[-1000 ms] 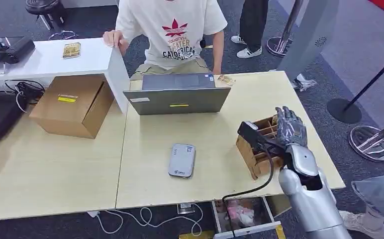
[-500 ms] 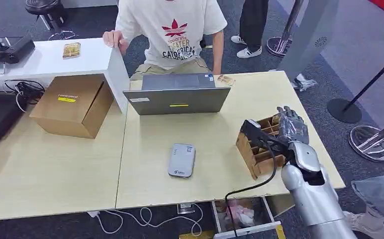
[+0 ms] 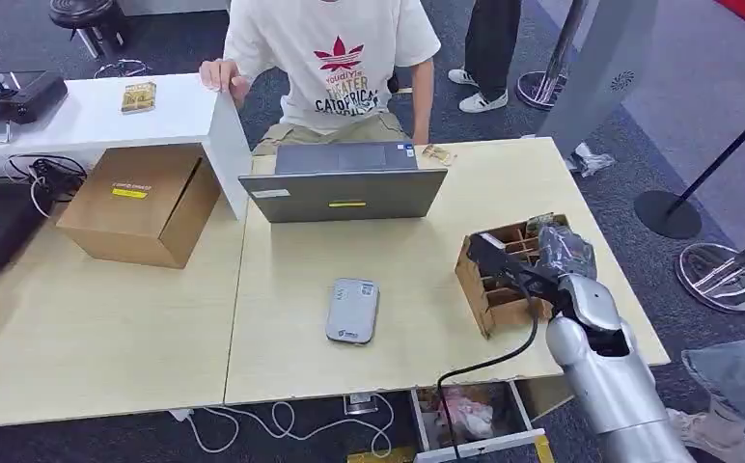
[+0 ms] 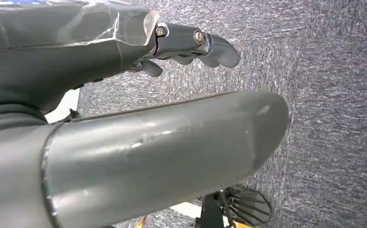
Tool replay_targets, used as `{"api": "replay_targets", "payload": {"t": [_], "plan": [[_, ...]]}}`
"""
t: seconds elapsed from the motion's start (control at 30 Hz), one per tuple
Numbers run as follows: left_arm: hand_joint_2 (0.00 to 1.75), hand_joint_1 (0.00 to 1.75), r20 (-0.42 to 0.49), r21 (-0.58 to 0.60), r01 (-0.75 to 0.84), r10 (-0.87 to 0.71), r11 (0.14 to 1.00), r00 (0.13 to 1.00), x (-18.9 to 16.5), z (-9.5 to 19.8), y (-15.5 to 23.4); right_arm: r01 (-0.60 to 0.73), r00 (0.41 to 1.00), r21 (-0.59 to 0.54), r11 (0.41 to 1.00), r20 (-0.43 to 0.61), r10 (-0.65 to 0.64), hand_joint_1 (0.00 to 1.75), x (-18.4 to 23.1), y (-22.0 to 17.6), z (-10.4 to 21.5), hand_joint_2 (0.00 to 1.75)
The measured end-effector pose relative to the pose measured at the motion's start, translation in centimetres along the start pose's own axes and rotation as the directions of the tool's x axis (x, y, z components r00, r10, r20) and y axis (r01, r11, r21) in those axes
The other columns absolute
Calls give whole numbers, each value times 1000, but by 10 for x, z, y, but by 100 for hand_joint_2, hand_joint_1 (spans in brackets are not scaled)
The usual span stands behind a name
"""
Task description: Pass the card to the sensor for recognition and then transmit it.
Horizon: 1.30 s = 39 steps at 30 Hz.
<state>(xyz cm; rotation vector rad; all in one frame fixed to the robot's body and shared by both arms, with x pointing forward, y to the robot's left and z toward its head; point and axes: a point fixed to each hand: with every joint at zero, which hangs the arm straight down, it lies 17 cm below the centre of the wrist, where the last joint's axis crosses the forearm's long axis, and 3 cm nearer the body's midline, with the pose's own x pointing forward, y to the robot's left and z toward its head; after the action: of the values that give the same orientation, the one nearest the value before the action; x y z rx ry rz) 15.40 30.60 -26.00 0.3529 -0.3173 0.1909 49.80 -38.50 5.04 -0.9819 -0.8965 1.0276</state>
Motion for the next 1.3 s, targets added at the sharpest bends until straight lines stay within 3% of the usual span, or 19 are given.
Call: {"api": "replay_targets", "payload": {"t": [0.93, 1.1, 1.17, 1.27, 1.3], "plan": [[0, 0, -1, 0, -4, 4, 1000, 1000, 0, 0, 0, 19, 1000, 7, 1000, 17, -19, 131, 4, -2, -2, 175], [0, 0, 1, -1, 0, 0, 1000, 1000, 0, 0, 0, 25, 999, 10, 1000, 20, -25, 140, 3, -2, -2, 175], [0, 0, 1, -1, 1, -1, 1000, 1000, 0, 0, 0, 26, 999, 8, 1000, 21, -26, 161, 3, -3, -2, 175], [0, 0, 4, -2, 1, -1, 1000, 1000, 1, 0, -1, 28, 999, -1, 1000, 22, -28, 157, 3, -6, -2, 175], [0, 0, 5, -2, 0, 0, 1000, 1000, 1, 0, -1, 27, 999, -7, 1000, 20, -27, 164, 3, -8, -2, 175]]}}
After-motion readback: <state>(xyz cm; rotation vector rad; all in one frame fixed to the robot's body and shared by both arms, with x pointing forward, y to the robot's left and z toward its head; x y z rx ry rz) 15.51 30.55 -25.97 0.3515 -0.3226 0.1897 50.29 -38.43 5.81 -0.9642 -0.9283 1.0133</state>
